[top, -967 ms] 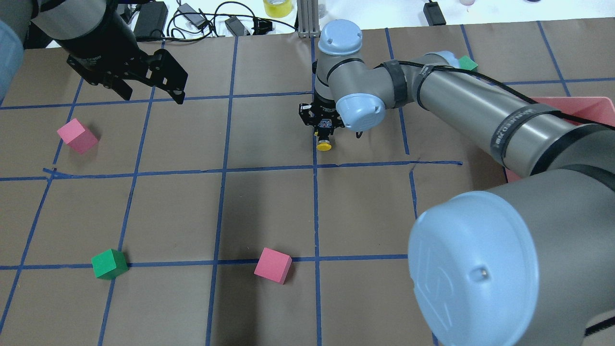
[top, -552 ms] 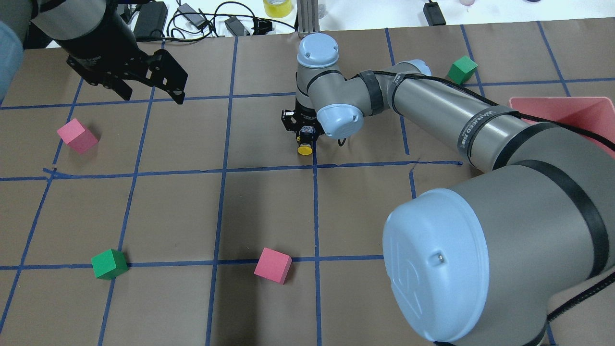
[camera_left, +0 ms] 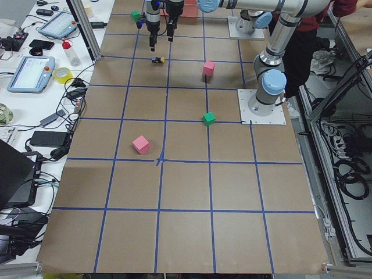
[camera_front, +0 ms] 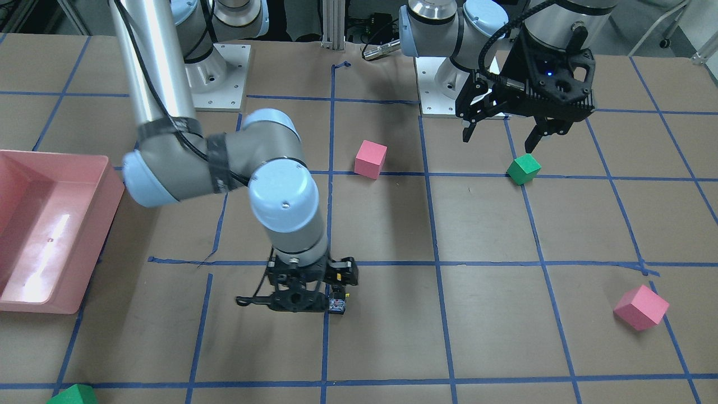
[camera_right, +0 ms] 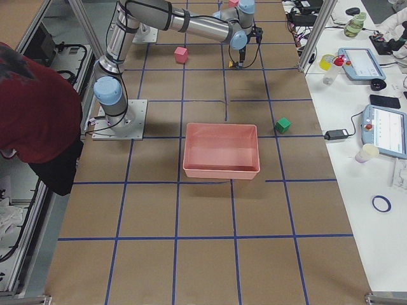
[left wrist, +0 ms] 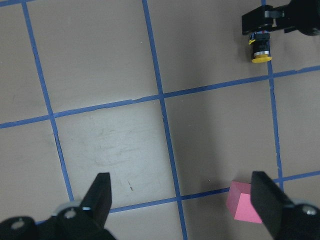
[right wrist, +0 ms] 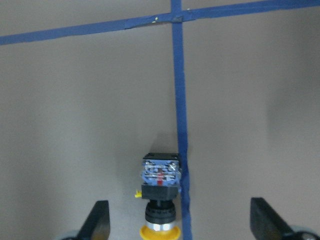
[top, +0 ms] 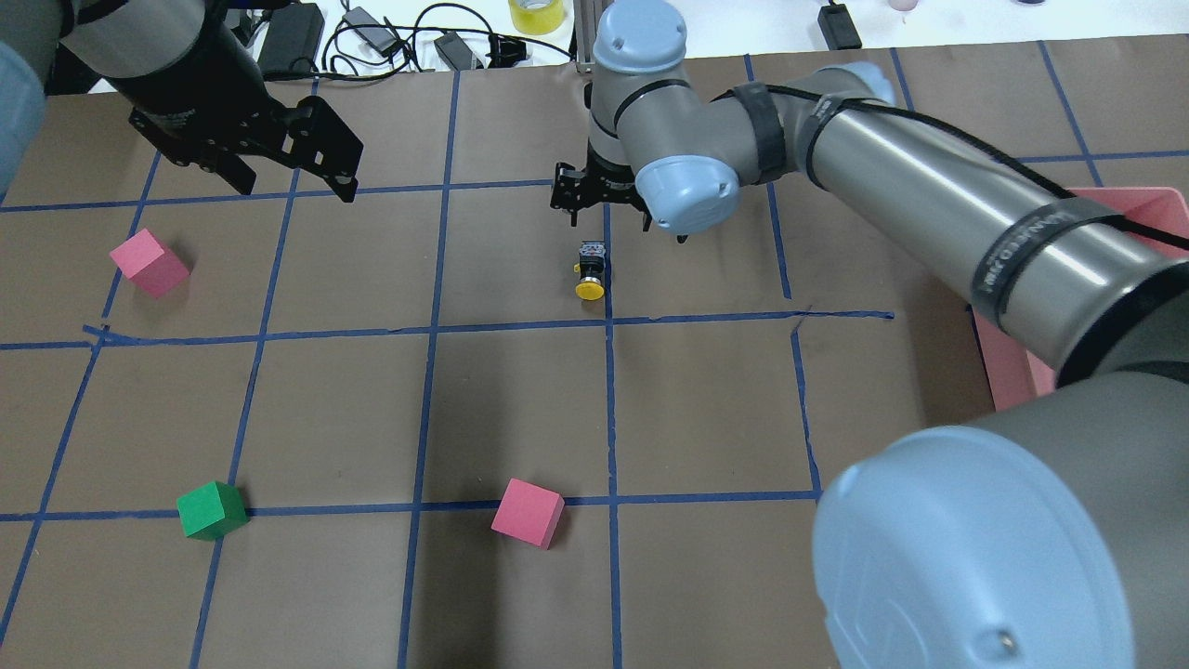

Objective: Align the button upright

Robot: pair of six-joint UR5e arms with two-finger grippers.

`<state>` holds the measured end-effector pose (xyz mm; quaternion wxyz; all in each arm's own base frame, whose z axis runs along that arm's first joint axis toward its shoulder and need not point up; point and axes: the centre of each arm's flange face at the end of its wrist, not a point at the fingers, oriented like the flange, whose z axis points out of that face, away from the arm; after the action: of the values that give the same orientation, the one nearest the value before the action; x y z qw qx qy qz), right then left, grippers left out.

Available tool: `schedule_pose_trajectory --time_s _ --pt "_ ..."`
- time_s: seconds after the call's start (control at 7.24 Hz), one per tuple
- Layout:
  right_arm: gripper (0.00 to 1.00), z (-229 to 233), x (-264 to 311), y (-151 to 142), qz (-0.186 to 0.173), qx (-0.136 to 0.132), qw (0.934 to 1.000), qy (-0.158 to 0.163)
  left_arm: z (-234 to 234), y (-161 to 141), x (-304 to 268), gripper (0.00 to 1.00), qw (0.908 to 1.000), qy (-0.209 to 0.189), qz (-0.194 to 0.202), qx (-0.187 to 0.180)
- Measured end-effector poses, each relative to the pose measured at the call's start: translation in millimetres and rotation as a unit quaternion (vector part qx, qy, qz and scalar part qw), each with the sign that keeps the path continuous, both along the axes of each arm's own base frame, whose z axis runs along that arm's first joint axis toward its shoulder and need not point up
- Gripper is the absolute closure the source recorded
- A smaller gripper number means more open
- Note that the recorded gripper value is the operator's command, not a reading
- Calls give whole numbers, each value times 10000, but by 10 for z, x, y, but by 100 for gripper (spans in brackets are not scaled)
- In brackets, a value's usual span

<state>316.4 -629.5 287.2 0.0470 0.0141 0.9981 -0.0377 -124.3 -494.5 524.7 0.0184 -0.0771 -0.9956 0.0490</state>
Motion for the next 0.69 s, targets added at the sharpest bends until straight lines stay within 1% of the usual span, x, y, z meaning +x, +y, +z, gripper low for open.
schedule_pose_trajectory --time_s 0.14,0.28,0.41,0.55,0.69 --pt "0 292 -480 34 164 56 9997 173 -3 0 1 0 10000 -2 0 4" --pt "0 561 -991 130 166 156 9994 256 -3 1 0 0 10000 -1 0 5" --pt "0 852 -1450 309 180 283 9990 302 -2 3 1 0 10000 -4 0 5" --pt "0 1167 -1807 540 276 416 9981 356 0 5 1 0 10000 -5 0 6" --pt "0 1451 -2037 753 306 467 9977 392 1 7 1 0 10000 -6 -1 6"
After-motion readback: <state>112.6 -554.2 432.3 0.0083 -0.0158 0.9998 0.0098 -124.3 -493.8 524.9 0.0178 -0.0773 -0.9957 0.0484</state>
